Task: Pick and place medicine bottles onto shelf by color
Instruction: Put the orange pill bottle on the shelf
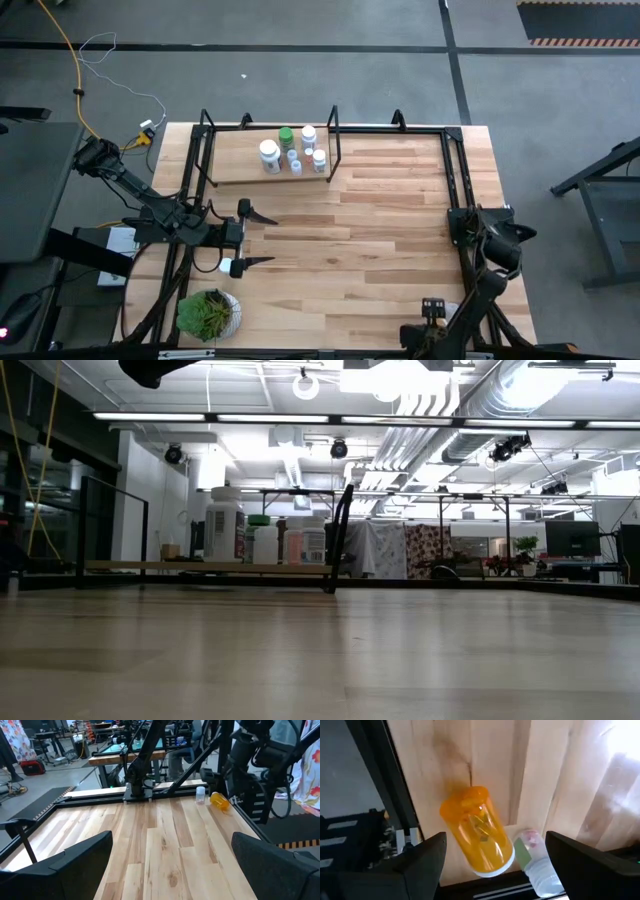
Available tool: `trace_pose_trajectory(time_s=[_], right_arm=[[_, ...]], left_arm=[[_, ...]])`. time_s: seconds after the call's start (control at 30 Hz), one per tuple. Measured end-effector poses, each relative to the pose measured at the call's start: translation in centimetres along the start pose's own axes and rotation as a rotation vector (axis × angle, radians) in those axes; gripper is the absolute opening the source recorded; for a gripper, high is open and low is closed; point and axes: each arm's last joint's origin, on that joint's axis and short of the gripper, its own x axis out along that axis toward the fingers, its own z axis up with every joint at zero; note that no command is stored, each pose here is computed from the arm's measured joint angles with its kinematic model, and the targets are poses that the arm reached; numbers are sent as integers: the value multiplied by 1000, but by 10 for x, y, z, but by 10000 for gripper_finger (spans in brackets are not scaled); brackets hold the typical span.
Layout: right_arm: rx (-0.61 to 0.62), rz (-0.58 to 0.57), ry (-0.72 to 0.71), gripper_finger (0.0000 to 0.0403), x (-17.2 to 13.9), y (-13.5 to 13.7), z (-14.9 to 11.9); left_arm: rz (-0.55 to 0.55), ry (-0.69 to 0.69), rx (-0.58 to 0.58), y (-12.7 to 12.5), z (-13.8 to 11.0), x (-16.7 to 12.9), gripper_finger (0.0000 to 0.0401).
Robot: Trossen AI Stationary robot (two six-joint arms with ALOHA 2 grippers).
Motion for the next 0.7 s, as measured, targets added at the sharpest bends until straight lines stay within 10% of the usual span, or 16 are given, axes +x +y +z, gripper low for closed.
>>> trace_pose_trajectory(time_s=[0.7], right_arm=[[-80,79,10,282,39,5,4]], left_arm=[[-2,0,-7,0,0,0,400]])
